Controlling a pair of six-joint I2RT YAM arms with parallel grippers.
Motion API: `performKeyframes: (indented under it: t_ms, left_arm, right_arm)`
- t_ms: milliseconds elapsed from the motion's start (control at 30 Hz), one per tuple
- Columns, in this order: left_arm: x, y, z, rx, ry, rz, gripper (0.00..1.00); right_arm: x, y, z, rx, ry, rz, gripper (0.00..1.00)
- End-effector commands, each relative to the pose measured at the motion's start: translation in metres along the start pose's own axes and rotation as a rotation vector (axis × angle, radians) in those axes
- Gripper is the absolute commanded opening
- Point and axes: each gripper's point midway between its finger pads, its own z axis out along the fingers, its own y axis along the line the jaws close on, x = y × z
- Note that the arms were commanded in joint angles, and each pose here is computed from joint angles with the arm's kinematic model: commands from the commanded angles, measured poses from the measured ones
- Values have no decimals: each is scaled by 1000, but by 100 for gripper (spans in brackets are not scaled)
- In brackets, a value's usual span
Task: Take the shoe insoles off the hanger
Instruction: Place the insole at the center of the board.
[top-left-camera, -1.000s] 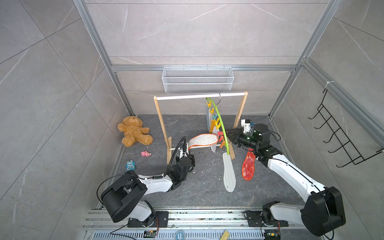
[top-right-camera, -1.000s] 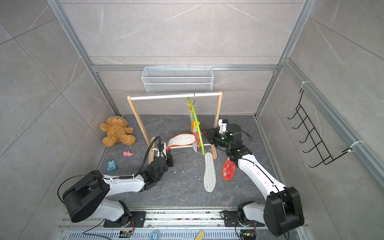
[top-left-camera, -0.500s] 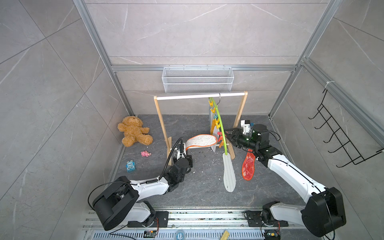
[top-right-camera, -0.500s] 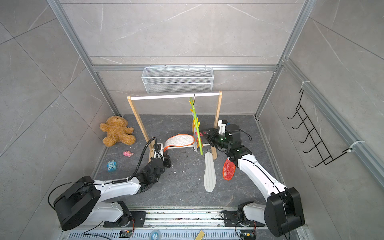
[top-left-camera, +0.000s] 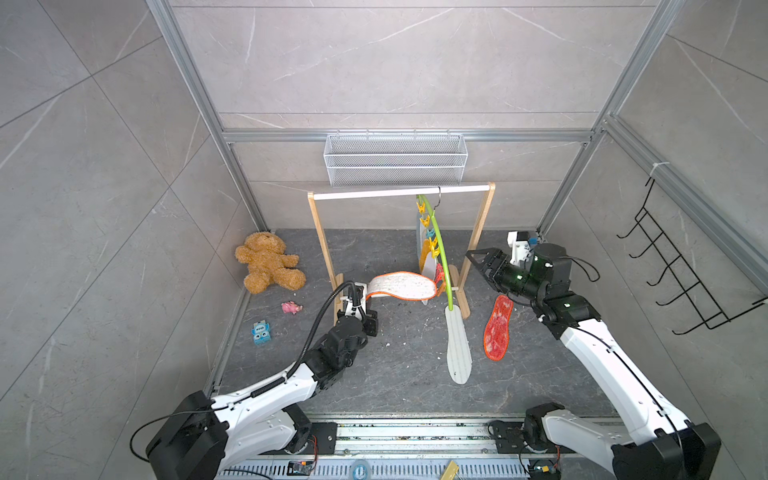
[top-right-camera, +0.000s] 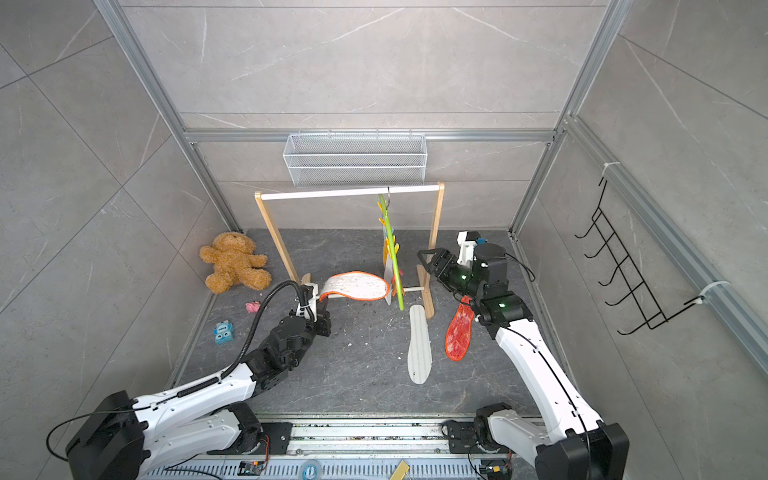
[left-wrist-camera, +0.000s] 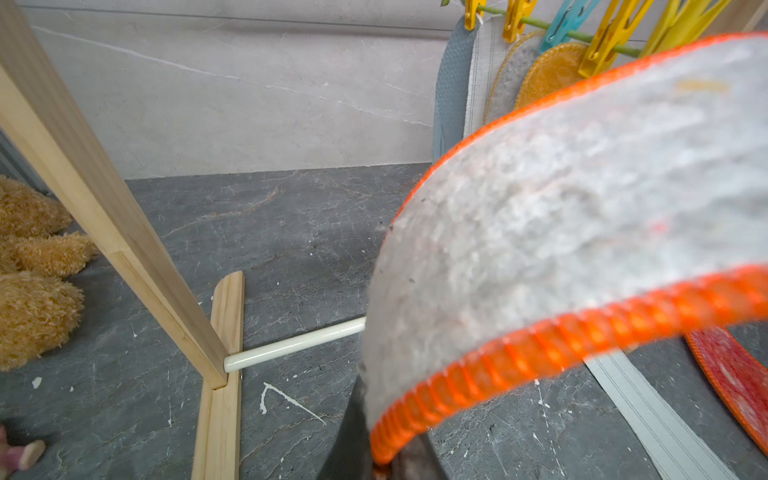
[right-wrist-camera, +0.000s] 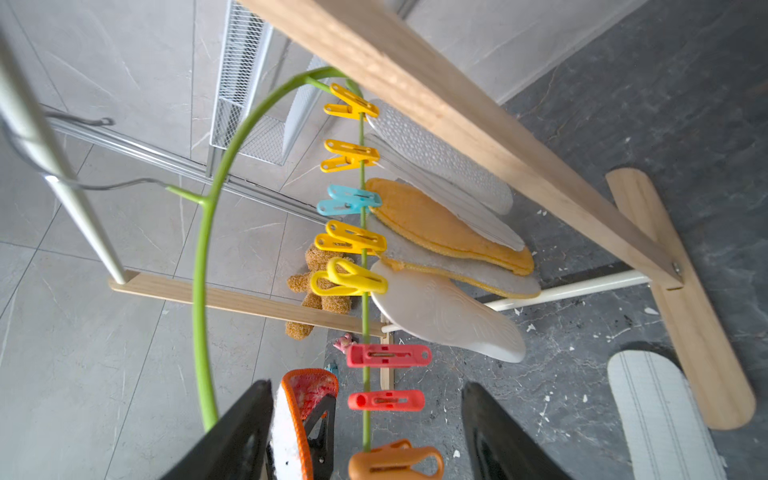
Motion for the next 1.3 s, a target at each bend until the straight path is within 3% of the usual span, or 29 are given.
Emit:
performKeyframes:
  t_ms: [0,167,333,633,933,1267]
  left_arm:
    - [-36,-11,-11,79,-58,64,0]
    - [-66,-17,-23,132,-112,127,0]
    - [-93,-24,-29,170,-160,188,0]
    - [-129,-37,-31,227,-221,225,0]
    - [-153,-42,-33,256,-273,193,0]
    - [-160,-40,-31,251,-291,165,0]
  right_arm:
    - [-7,22,-19,-7,-5,-104,75]
    - [-10,57,-30,-97,28,-157,71]
    - [-1,96,-32,-251,140,-174,66]
    - [54,151,-21,-389,337,-274,65]
    - [85,158,-6,-415,435,-298,55]
    - [98,158,-2,-429,482,-296,39]
